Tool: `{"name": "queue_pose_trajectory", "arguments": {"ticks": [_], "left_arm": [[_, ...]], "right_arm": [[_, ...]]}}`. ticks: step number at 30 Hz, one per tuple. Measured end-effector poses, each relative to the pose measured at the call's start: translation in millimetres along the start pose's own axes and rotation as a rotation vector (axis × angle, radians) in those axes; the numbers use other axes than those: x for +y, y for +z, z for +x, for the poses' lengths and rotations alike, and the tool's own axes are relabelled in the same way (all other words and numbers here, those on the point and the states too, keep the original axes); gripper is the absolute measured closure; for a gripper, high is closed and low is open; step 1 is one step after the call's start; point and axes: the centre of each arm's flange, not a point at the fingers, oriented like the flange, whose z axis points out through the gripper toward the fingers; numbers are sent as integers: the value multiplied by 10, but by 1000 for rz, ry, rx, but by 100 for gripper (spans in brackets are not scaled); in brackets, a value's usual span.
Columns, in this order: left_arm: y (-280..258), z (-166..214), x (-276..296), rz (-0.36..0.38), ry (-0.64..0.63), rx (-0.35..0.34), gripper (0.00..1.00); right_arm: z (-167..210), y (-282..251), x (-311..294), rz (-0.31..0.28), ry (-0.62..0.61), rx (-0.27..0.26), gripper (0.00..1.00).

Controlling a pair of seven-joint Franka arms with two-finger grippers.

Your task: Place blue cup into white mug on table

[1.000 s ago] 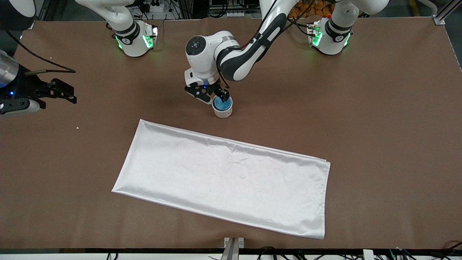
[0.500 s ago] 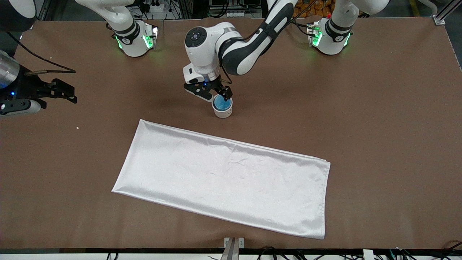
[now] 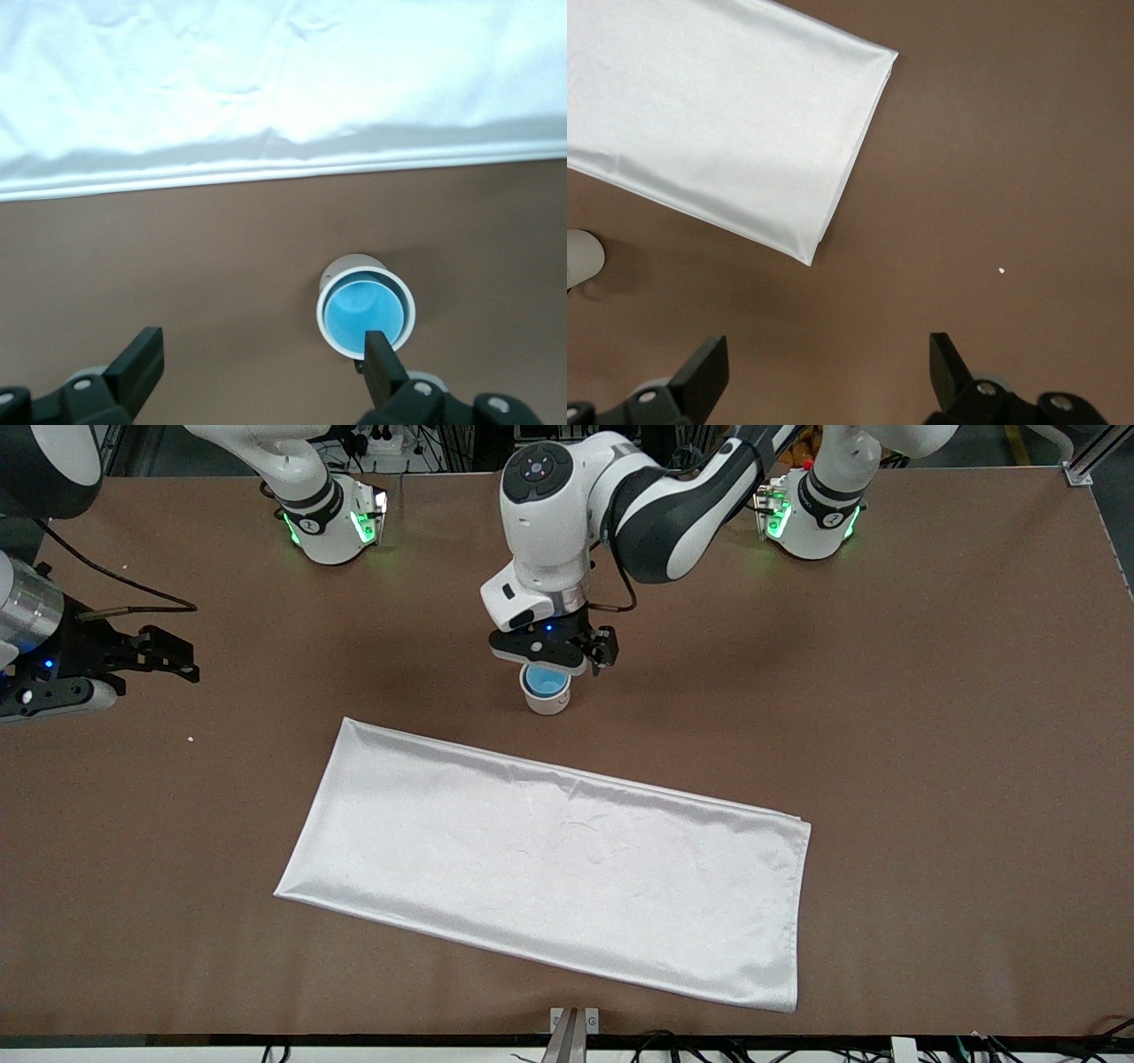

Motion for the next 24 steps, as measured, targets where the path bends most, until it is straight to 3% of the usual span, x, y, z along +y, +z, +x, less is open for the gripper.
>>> {"name": "queue_pose_trajectory", "arguments": {"ticks": [24], "left_arm": [[-614, 262, -1460, -8, -205, 5, 0]], "right_arm": [[198, 318, -67, 4, -16, -27, 0]]}}
